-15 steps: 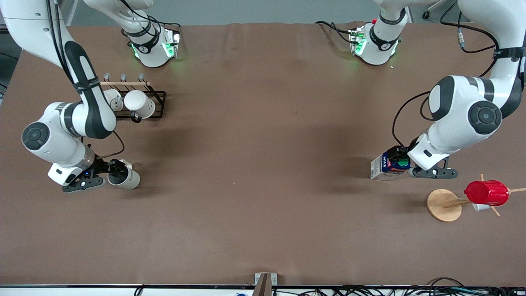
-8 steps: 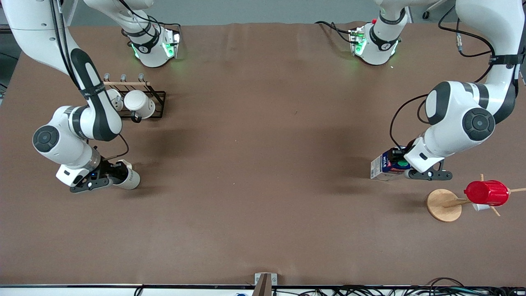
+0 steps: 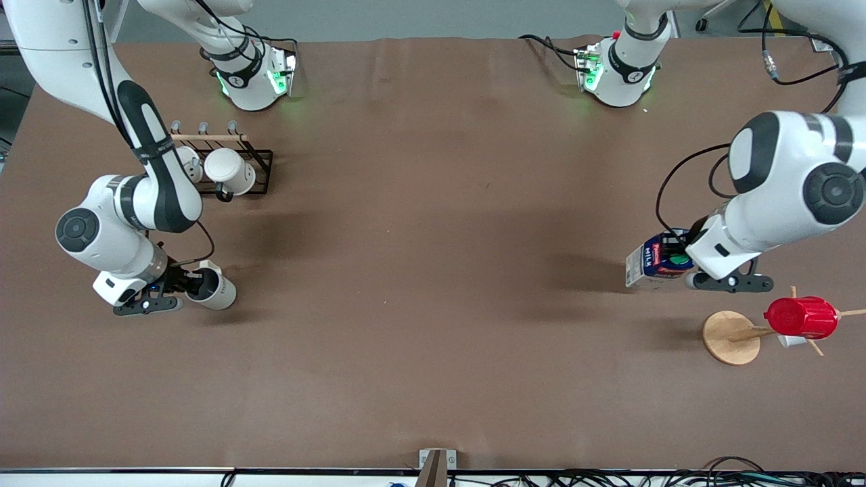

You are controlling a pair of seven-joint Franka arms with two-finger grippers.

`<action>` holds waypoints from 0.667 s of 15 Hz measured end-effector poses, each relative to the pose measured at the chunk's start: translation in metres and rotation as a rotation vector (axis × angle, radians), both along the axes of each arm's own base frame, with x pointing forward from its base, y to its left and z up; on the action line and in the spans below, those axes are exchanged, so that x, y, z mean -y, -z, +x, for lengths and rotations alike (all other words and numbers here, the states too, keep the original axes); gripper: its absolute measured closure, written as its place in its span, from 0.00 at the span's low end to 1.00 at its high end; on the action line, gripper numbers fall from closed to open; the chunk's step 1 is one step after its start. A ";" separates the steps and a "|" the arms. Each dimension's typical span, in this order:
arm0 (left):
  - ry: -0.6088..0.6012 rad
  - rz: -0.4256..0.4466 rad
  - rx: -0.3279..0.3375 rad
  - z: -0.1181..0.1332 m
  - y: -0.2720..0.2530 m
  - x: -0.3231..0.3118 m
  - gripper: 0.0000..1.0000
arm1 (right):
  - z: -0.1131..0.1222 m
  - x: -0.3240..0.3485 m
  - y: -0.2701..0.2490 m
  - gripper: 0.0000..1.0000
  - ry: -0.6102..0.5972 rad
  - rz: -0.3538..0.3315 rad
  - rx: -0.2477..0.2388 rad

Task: Place cup and milk on table
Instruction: 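Carry the milk and the mug toward each other at table center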

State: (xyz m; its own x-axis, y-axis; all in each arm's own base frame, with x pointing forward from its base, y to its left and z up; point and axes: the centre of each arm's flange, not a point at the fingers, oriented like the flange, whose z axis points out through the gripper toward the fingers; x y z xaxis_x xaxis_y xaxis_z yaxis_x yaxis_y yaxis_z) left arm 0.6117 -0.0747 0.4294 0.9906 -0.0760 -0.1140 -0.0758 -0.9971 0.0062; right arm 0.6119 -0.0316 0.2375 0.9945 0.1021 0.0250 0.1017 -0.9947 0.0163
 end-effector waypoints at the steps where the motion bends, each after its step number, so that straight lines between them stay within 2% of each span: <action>1: 0.003 0.000 0.005 0.001 -0.014 0.002 0.63 | 0.002 -0.016 -0.007 0.96 0.034 0.013 -0.022; 3: 0.000 -0.001 0.016 0.003 -0.031 0.008 0.63 | 0.006 -0.066 -0.033 0.96 0.113 0.045 -0.054; 5: -0.017 -0.004 0.024 0.002 -0.037 0.021 0.63 | 0.006 -0.130 -0.063 0.96 0.191 0.076 -0.065; 10: -0.081 -0.007 0.019 -0.003 -0.036 0.059 0.63 | -0.019 -0.279 -0.096 0.96 0.337 0.135 -0.051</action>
State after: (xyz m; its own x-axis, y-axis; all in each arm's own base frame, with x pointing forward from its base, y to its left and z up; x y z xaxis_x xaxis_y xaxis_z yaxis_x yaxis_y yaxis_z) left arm 0.6082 -0.1339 0.4651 0.9955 0.0033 -0.0949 0.0045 -0.9999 0.0122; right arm 0.5927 0.2471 0.3337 0.9720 -0.2325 -0.0347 -0.2349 -0.9653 -0.1142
